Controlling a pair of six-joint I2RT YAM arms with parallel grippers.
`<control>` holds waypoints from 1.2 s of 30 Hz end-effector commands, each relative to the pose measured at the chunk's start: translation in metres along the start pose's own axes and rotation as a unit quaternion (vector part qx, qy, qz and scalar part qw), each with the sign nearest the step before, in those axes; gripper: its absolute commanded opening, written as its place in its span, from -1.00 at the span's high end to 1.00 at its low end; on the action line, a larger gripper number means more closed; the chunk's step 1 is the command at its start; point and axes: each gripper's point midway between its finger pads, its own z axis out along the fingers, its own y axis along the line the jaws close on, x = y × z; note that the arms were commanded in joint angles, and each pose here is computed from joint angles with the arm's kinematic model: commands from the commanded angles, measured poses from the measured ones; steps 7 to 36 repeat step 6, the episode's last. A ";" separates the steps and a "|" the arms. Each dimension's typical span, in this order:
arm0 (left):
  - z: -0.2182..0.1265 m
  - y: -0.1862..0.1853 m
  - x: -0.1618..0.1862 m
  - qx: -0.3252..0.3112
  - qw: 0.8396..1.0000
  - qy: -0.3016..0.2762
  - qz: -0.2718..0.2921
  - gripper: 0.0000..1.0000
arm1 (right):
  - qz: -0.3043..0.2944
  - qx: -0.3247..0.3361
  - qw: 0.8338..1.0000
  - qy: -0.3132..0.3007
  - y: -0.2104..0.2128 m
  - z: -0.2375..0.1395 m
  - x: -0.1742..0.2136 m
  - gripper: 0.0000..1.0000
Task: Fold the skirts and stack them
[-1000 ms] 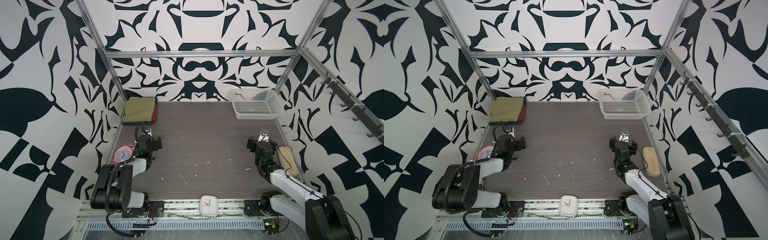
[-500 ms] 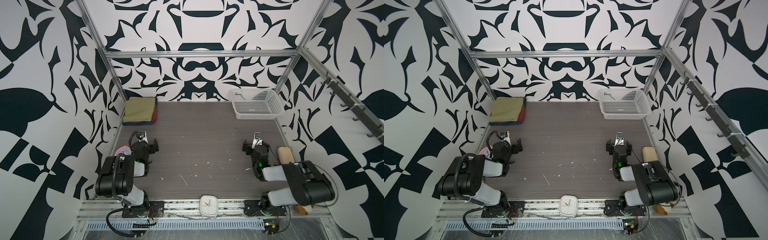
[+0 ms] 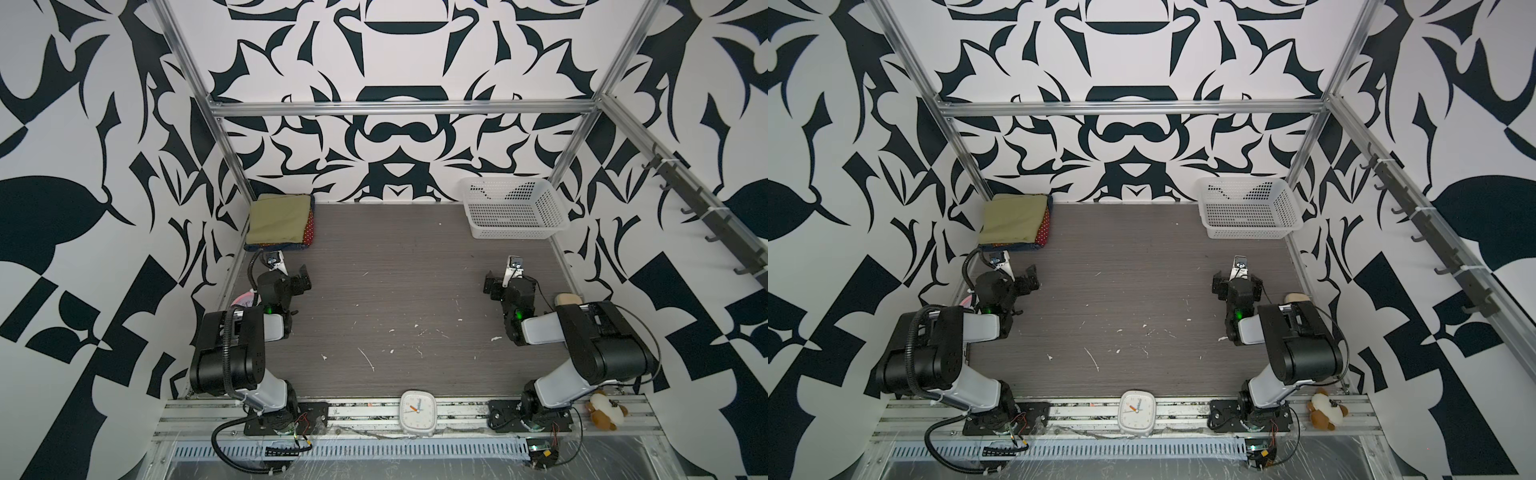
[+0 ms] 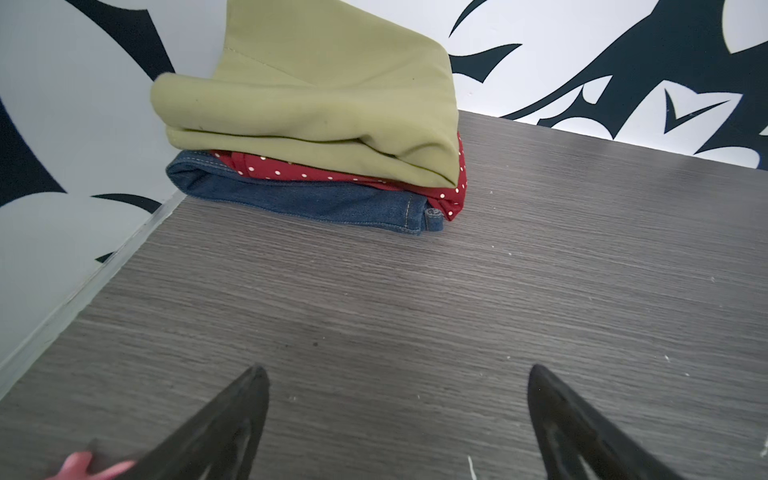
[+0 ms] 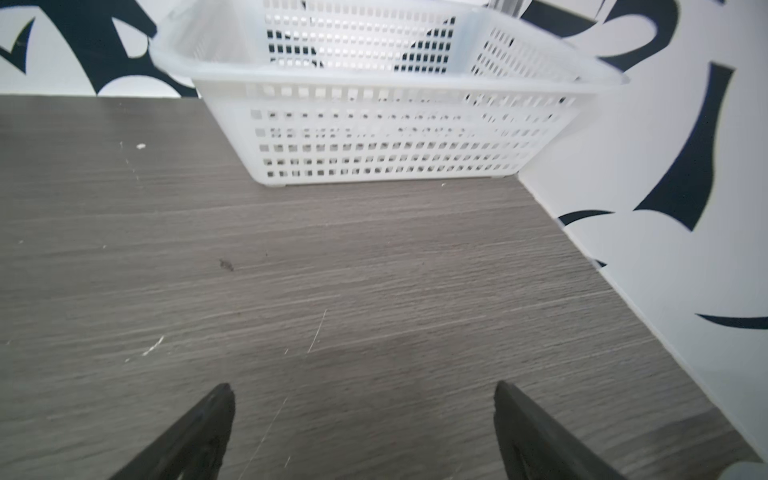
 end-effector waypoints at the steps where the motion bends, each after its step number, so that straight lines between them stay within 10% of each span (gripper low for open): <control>1: 0.002 -0.003 0.004 0.009 1.000 0.009 -0.007 -0.98 | 0.006 -0.012 1.000 -0.012 0.005 0.001 -0.011 -1.00; 36: 0.001 -0.003 0.002 0.009 1.000 0.005 -0.006 -0.99 | -0.001 -0.025 1.000 -0.010 0.010 0.002 -0.011 -1.00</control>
